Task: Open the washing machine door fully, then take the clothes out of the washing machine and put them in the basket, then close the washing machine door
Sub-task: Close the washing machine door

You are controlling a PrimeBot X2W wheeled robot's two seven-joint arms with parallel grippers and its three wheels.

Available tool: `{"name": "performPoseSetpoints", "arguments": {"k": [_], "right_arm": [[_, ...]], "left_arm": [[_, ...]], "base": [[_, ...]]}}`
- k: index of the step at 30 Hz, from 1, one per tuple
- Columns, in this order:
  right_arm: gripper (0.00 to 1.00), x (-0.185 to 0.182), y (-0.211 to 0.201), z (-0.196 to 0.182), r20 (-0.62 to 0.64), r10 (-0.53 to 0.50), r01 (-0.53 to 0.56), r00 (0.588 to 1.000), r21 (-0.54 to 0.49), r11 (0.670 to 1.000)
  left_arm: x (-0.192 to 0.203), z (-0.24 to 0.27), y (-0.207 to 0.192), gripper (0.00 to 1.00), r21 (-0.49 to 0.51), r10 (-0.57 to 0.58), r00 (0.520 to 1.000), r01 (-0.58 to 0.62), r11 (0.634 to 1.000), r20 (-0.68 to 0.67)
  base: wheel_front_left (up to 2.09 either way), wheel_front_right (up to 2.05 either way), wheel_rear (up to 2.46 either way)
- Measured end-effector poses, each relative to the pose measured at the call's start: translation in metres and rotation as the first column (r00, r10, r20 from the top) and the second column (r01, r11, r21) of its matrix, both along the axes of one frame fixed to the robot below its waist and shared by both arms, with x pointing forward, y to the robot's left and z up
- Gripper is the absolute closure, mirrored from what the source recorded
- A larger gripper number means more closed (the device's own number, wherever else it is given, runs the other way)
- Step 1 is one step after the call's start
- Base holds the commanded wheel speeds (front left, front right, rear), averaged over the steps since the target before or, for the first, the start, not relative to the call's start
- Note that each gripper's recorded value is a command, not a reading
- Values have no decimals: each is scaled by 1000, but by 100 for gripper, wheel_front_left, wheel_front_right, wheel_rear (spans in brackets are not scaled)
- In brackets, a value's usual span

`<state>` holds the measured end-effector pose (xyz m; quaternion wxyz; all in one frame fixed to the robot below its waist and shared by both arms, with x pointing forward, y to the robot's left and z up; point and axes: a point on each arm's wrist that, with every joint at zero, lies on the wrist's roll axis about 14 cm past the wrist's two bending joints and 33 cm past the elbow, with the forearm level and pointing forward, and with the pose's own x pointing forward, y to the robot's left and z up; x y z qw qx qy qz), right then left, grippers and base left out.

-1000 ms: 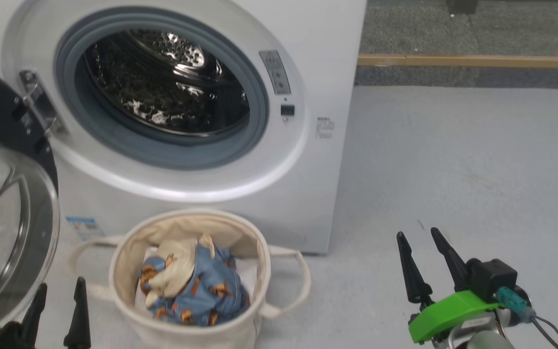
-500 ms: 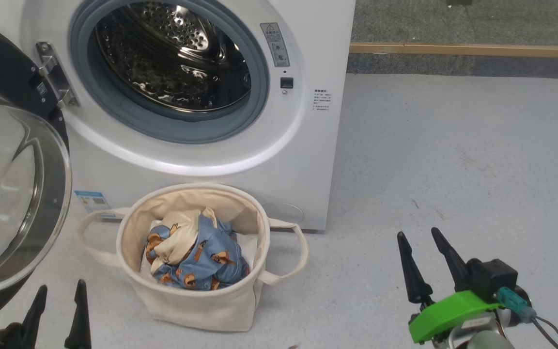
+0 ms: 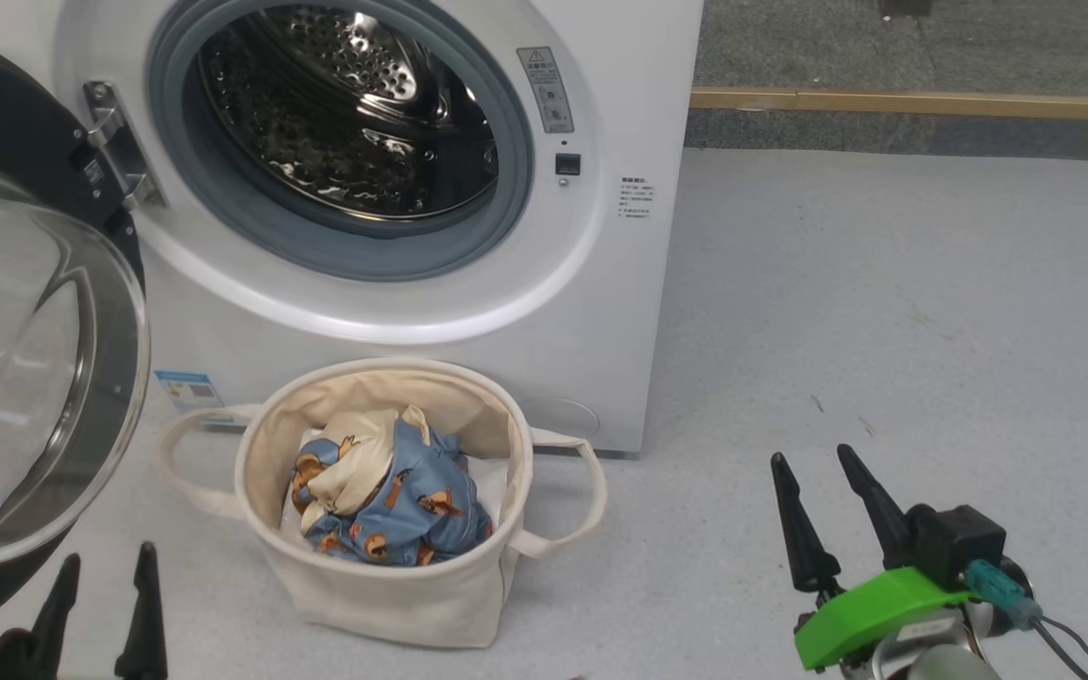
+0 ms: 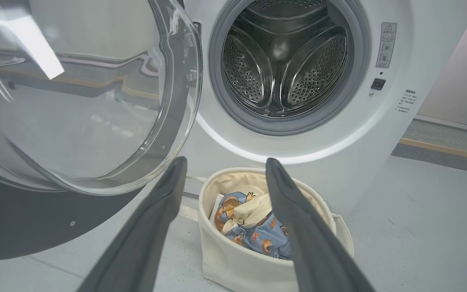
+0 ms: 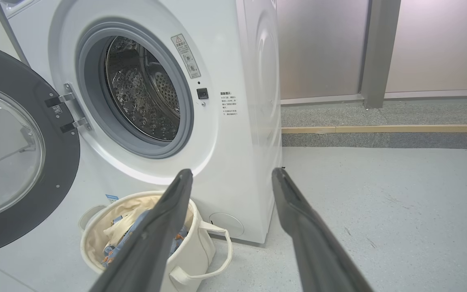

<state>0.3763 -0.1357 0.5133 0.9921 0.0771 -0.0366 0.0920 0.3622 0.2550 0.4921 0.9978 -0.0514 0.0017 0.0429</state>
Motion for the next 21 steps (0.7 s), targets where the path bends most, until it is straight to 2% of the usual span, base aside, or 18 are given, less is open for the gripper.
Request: {"name": "performPoseSetpoints", "arguments": {"k": [10,21], "right_arm": [[0,7,28,2,4,80,-80,997,-5,997],[0,13,97,5,5,270,-270,963,5,963]], "left_arm": [[-24,7,35,0,2,127,992,-127,992,27],[-89,16,92,0,-4,324,944,-324,946,61]], "base": [[0,0,0],[0,0,0]]}}
